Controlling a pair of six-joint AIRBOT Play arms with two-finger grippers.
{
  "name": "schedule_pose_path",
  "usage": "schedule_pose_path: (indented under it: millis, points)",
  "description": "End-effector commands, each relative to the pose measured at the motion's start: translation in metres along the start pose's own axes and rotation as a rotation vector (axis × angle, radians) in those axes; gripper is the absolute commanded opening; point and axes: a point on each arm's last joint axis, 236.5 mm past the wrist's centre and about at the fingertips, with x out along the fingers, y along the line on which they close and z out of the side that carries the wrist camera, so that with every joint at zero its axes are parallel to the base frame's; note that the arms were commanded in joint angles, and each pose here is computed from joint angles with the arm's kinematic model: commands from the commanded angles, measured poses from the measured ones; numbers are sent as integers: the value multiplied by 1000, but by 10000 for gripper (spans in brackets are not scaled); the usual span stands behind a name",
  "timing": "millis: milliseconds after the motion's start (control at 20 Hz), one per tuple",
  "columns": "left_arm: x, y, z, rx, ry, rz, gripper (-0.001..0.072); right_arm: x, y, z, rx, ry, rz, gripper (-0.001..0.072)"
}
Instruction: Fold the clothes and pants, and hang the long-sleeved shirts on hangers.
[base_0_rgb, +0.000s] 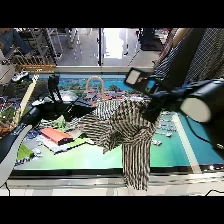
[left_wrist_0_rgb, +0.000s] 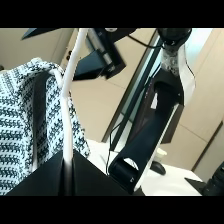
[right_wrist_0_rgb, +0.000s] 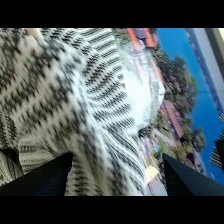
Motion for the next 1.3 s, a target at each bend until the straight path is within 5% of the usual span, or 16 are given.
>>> schedule_pose_path:
  millis: [0,150,200,250,300,350,450,650,900,1050,1200,1250]
  points:
    - [0,6,0,-13,-3,23,24,38,19,26,-19,-54,89,594]
    - [0,14,1,-20,-7,58,25,51,21,43,-9,-106,98,393]
    - [-1,19,1,-20,-8,78,25,51,24,45,-4,-115,109,386]
    - [-1,27,2,-25,-13,114,25,50,27,46,0,-120,124,300]
    - [-3,40,3,-39,-19,166,48,49,31,44,2,-114,141,130]
    - [-6,54,5,-62,-28,227,193,49,35,40,-10,-98,159,58]
    - [-18,75,13,-66,-50,330,709,48,45,27,-77,-50,198,55]
    - [-60,79,45,-36,42,462,704,50,45,2,-91,53,204,53]
    - [-155,73,71,-147,283,1034,664,61,10,-11,209,69,103,52]
    - [-195,49,30,-362,417,1319,547,60,-40,-24,544,59,-75,52]
    - [-151,47,-18,-473,426,1181,581,46,-55,-22,606,24,-109,52]
    - [-70,55,-84,-506,379,923,656,20,-71,-9,638,-45,-141,53]
